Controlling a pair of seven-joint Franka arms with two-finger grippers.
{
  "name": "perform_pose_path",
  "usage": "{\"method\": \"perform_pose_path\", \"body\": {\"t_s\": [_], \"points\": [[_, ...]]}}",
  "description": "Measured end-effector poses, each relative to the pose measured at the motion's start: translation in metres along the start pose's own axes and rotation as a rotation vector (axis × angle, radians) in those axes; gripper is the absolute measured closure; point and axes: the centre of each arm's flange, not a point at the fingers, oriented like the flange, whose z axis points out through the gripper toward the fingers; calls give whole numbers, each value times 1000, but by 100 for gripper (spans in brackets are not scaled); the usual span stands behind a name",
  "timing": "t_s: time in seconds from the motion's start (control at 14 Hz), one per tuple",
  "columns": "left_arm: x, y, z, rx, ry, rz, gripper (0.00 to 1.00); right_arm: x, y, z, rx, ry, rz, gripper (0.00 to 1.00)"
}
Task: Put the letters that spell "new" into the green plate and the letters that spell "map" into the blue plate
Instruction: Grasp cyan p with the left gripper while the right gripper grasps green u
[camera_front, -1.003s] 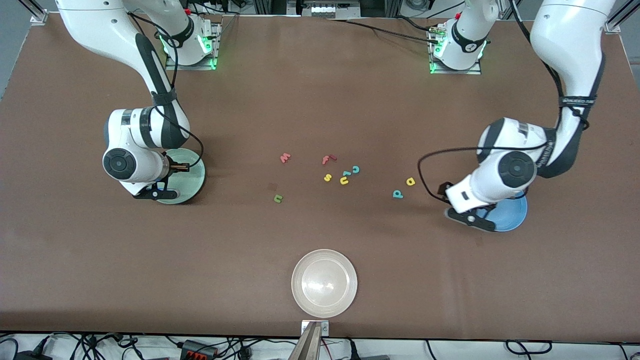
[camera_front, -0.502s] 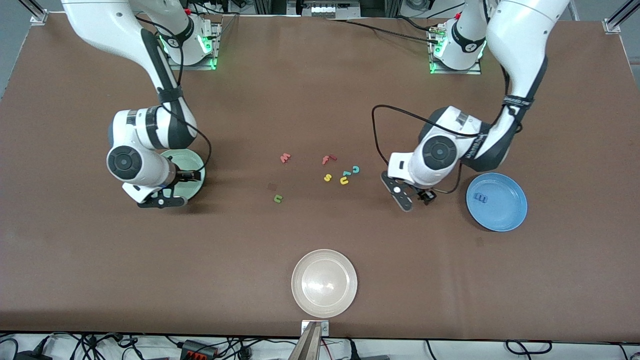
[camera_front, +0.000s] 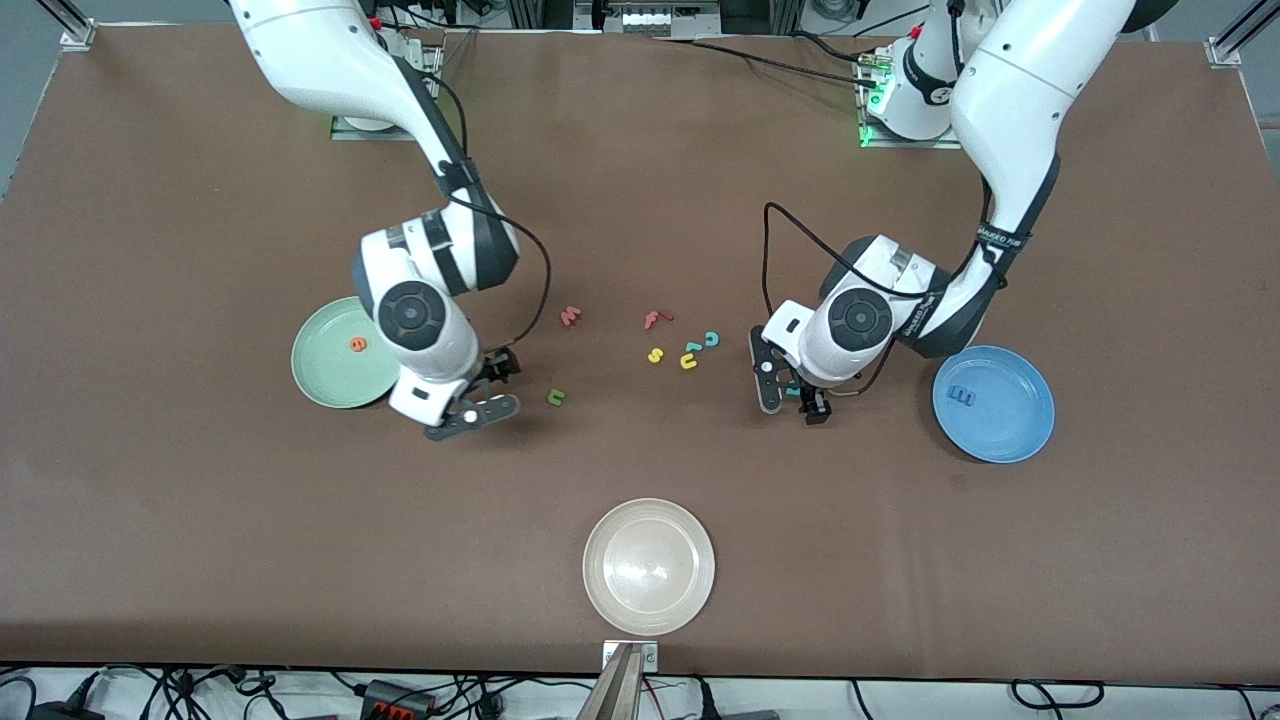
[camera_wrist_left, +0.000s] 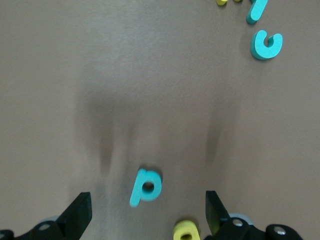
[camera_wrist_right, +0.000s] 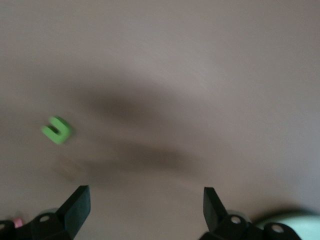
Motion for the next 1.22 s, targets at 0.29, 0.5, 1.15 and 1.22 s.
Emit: {"method": "perform_pose_path", "body": {"t_s": [0.29,0.5,1.15,1.22], "points": [[0,-1,5,24,-15,38,24,8,-36,11,28,22,-146,25],[-4,-2,11,35,-29,56,39,13,-39,20,23,73,-213,31],[-2,-3,13,47,-17,64,72,11,-71,56,31,74,-275,31],[-3,-5,12,48,-16,59,72,11,-71,57,31,76,-278,31]]}}
